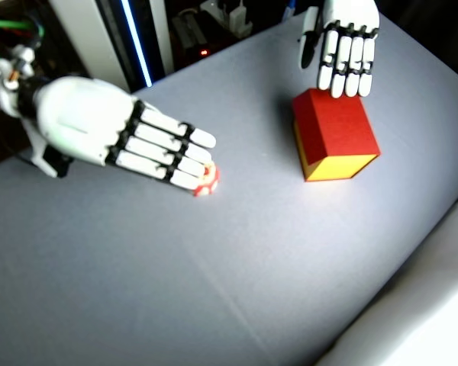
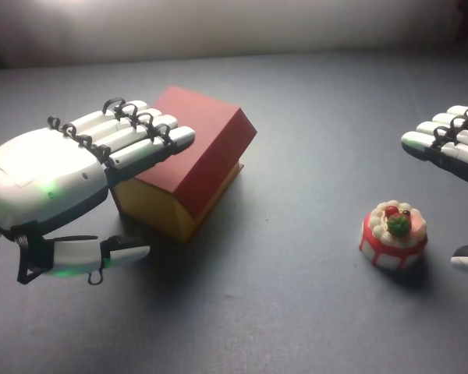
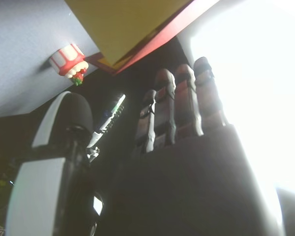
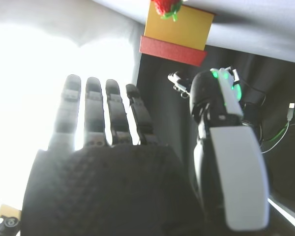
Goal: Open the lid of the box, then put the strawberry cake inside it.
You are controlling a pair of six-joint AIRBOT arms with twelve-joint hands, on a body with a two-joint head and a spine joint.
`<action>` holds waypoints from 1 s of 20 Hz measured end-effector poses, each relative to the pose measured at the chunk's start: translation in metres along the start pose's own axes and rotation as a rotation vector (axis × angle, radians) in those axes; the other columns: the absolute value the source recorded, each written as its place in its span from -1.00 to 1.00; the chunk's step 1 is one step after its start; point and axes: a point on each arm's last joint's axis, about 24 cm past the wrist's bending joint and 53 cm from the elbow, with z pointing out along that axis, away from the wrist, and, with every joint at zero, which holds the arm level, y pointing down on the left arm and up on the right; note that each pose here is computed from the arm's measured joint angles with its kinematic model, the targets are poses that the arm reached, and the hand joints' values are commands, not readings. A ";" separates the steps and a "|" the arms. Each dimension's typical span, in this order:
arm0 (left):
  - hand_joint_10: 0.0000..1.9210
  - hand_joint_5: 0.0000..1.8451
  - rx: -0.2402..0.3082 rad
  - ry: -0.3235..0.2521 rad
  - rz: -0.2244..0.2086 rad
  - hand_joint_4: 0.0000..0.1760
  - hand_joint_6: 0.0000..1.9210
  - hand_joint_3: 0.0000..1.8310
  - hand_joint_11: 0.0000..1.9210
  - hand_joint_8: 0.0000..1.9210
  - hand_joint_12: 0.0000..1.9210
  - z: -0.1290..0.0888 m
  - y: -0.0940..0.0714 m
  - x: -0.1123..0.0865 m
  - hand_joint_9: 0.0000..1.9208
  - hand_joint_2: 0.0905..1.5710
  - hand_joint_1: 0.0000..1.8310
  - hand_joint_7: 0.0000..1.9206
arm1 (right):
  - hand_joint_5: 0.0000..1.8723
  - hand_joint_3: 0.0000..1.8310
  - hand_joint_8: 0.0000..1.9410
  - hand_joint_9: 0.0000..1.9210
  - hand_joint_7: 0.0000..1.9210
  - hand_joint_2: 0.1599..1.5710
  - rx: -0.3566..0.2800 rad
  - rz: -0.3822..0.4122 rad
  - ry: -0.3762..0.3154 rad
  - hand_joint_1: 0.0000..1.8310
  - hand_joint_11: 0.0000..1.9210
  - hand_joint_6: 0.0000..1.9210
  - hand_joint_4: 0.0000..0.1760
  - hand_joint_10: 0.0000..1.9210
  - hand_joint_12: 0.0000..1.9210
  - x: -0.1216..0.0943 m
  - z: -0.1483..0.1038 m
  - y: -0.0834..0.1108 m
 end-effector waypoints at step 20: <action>-1.00 -1.00 -0.056 -0.037 -0.057 1.00 -1.00 -0.99 -1.00 -1.00 -1.00 0.052 0.020 0.013 -1.00 0.48 0.03 -1.00 | -1.00 -0.98 -1.00 -1.00 -1.00 0.44 0.034 0.050 -0.033 -0.25 -1.00 -1.00 -1.00 -1.00 -1.00 0.001 -0.007 -0.011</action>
